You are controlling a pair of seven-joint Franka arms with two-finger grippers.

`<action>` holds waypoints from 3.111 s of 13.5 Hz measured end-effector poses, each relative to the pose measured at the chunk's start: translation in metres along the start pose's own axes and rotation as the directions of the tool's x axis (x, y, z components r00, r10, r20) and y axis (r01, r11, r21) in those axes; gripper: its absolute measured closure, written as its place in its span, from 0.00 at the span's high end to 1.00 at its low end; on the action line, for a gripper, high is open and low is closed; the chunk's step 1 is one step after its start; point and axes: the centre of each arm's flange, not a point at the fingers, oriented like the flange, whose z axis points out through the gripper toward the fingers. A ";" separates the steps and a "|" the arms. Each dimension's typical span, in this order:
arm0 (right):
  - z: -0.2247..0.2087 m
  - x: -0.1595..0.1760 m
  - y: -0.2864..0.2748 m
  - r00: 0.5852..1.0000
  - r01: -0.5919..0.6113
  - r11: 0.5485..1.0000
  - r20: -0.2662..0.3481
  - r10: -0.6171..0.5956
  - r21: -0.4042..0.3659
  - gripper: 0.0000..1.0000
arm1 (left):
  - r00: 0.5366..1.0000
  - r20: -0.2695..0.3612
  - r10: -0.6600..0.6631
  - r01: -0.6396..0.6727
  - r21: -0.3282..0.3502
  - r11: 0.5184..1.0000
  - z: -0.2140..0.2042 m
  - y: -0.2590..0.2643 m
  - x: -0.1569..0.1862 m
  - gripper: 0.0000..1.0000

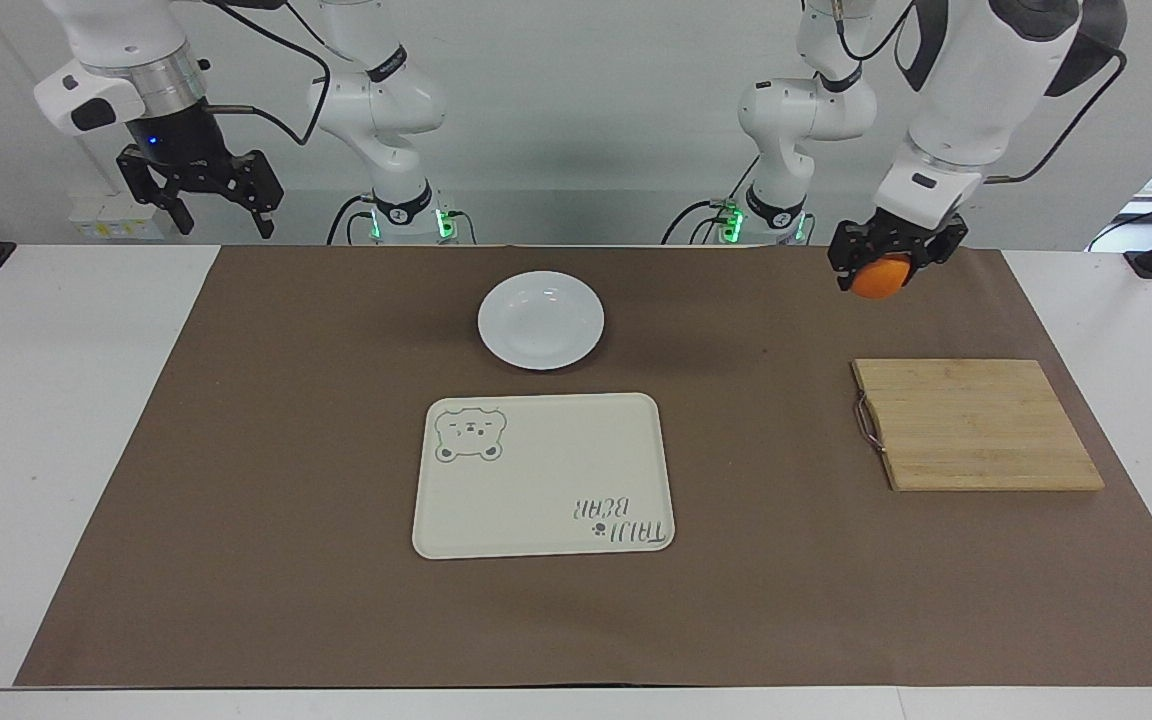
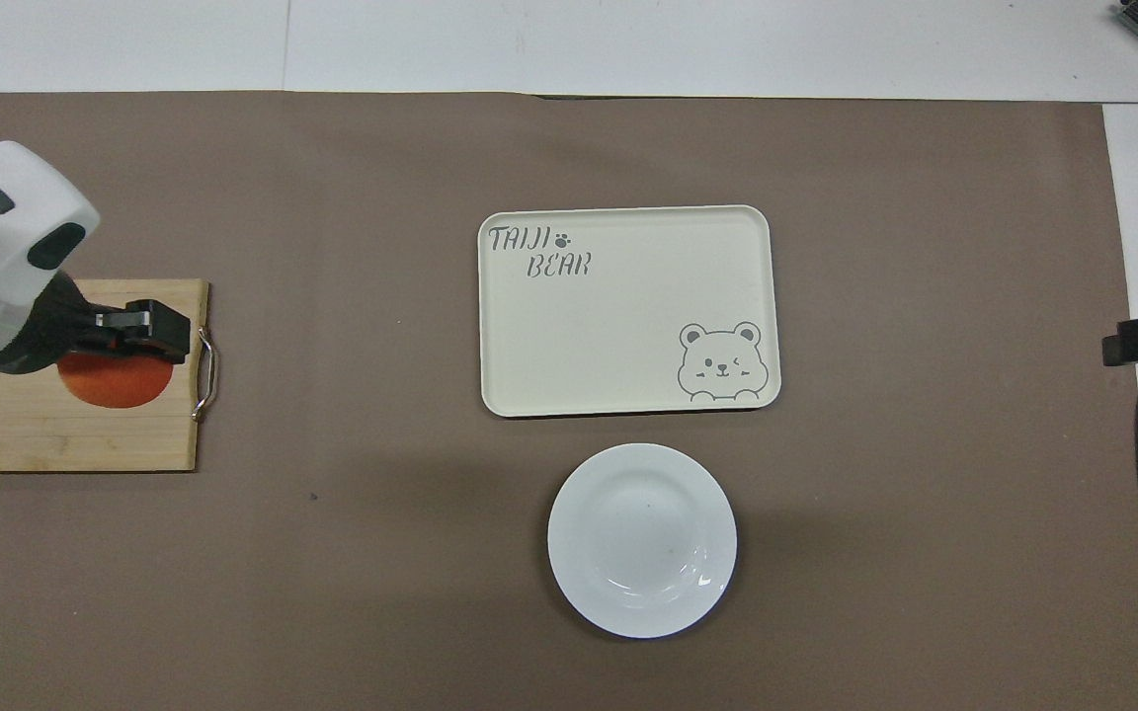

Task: Place orange and plate with both arms
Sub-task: 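Carry the orange with the left gripper and lower it onto the plate, then withdraw the left gripper while the right gripper reaches toward the plate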

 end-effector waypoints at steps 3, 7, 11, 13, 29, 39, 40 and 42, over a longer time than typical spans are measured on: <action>0.000 0.000 0.003 1.000 -0.005 1.000 0.000 0.005 0.000 1.00 | 0.997 0.005 0.078 -0.078 0.003 0.997 0.002 0.061 -0.024 0.76; 0.000 0.000 0.003 1.000 -0.006 1.000 0.000 0.006 0.000 1.00 | 0.984 0.017 0.179 -0.178 -0.019 0.984 0.035 0.130 -0.054 0.76; 0.001 0.000 0.005 1.000 -0.010 1.000 0.002 0.010 0.000 1.00 | 0.962 -0.003 0.274 -0.274 -0.035 0.961 0.081 0.183 -0.081 0.76; 0.001 0.000 0.006 1.000 -0.012 1.000 0.002 0.012 0.000 1.00 | 0.950 -0.023 0.312 -0.312 -0.043 0.949 0.115 0.210 -0.095 0.76; 0.030 -0.003 0.030 0.998 -0.001 1.000 0.066 0.001 0.004 1.00 | 0.971 -0.049 0.235 -0.239 -0.115 0.964 0.289 0.363 -0.179 0.84; 0.115 -0.022 0.025 0.983 -0.052 0.933 0.184 -0.015 0.355 1.00 | 0.993 -0.085 -0.077 0.064 -0.142 0.988 0.210 0.245 -0.051 1.00; 0.134 -0.025 0.019 0.980 -0.059 0.914 0.196 -0.022 0.401 1.00 | 0.990 -0.093 -0.103 0.089 -0.144 0.986 0.207 0.218 -0.028 1.00; 0.173 -0.033 0.009 0.975 -0.080 0.870 0.218 -0.032 0.486 1.00 | 0.988 -0.111 -0.103 0.087 -0.139 0.986 0.205 0.163 0.011 1.00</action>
